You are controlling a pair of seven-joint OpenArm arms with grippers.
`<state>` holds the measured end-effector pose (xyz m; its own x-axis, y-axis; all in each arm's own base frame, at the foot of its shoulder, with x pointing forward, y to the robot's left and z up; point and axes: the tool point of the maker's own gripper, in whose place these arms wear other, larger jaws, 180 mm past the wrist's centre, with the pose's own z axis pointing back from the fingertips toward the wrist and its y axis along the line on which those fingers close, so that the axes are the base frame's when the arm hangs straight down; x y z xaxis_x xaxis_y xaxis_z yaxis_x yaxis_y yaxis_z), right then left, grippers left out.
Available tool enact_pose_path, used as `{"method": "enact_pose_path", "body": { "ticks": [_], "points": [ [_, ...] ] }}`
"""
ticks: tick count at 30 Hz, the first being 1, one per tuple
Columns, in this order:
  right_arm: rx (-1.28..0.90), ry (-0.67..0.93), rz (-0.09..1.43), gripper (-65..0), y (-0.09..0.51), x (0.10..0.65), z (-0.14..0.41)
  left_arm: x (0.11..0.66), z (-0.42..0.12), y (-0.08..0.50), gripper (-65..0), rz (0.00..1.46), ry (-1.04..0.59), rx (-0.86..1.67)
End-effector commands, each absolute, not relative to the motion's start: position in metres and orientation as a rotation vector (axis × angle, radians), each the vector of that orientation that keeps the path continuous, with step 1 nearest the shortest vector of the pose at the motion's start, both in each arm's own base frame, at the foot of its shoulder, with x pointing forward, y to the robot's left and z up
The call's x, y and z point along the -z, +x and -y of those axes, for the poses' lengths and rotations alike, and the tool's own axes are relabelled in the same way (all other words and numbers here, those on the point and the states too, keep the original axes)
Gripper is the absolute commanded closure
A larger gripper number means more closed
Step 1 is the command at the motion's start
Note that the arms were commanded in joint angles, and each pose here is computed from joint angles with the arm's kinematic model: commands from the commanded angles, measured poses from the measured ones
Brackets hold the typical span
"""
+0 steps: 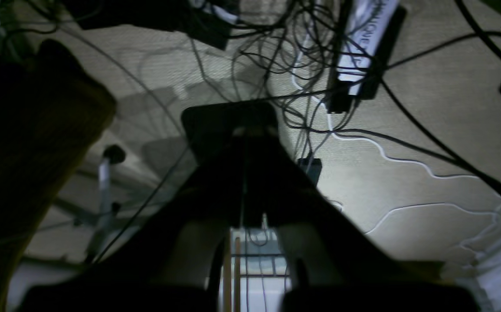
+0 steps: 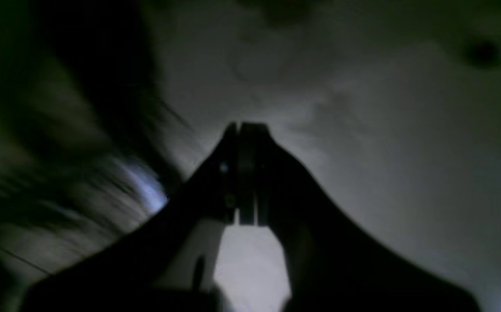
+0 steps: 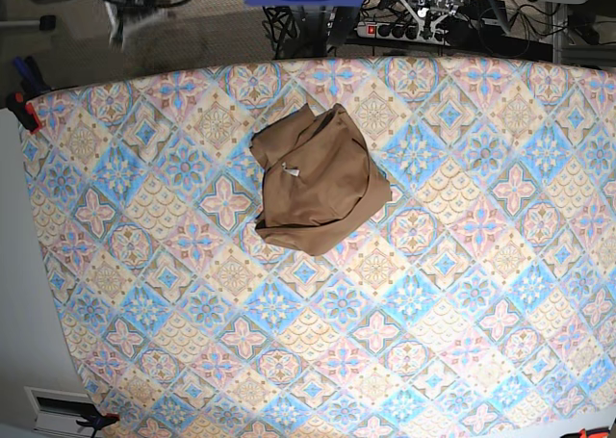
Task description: Layout the t-shirt on the table in an organized manner, then fold the t-shirt properly
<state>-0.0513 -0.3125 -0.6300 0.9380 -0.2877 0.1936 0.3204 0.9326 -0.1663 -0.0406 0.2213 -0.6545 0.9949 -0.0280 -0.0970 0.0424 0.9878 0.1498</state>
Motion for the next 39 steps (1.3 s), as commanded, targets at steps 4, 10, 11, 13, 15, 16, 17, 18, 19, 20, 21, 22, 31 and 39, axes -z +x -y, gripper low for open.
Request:
{"method": "enact_pose_path", "body": {
  "ticks": [4, 10, 11, 13, 15, 16, 17, 18, 19, 20, 21, 22, 31, 39],
  "points": [
    [0.225, -0.318, 0.116, 0.0, -0.068, 0.625, 0.329, 0.65, -0.243, -0.024, 0.0, -0.116, 0.268, 0.024],
    [0.129, -0.558, 0.075, 0.0, -0.075, 0.608, 0.366, 0.647, -0.256, -0.003, 0.0, -0.084, 0.337, 0.016],
    [0.122, -0.591, 0.071, 0.0, -0.076, 0.605, 0.371, 0.646, -0.257, -0.001, 0.0, -0.081, 0.339, 0.017],
    [0.11, -0.65, 0.063, 0.0, -0.078, 0.599, 0.379, 0.646, -0.257, 0.005, 0.0, -0.07, 0.339, 0.015],
    [0.108, -0.688, 0.056, 0.0, -0.079, 0.597, 0.378, 0.646, -0.257, 0.013, 0.0, -0.058, 0.339, 0.013],
    [0.108, -0.694, 0.053, 0.0, -0.079, 0.597, 0.375, 0.646, -0.257, 0.013, 0.0, -0.058, 0.338, 0.013],
    [0.108, -0.694, 0.051, 0.0, -0.08, 0.598, 0.373, 0.646, -0.257, 0.014, 0.0, -0.056, 0.338, 0.014],
    [0.107, -0.694, 0.051, 0.0, -0.08, 0.598, 0.372, 0.646, -0.257, 0.015, 0.0, -0.053, 0.338, 0.014],
    [0.109, -0.693, 0.051, 0.0, -0.08, 0.599, 0.371, 0.646, -0.257, 0.018, 0.0, -0.041, 0.337, 0.015],
    [0.11, -0.69, 0.049, 0.0, -0.08, 0.6, 0.367, 0.647, -0.257, 0.023, 0.0, -0.018, 0.337, 0.019],
    [0.113, -0.675, 0.048, 0.0, -0.081, 0.604, 0.358, 0.647, -0.257, 0.028, 0.0, 0.011, 0.337, 0.023],
    [0.116, -0.663, 0.046, 0.0, -0.082, 0.606, 0.35, 0.647, -0.257, 0.031, 0.0, 0.03, 0.337, 0.025],
    [0.167, -0.662, 0.041, 0.0, -0.086, 0.608, 0.345, 0.646, -0.256, 0.036, 0.0, 0.056, 0.335, 0.03],
    [0.181, -0.665, 0.04, 0.0, -0.087, 0.607, 0.345, 0.647, -0.254, 0.037, 0.0, 0.059, 0.332, 0.031]
  ]
}}
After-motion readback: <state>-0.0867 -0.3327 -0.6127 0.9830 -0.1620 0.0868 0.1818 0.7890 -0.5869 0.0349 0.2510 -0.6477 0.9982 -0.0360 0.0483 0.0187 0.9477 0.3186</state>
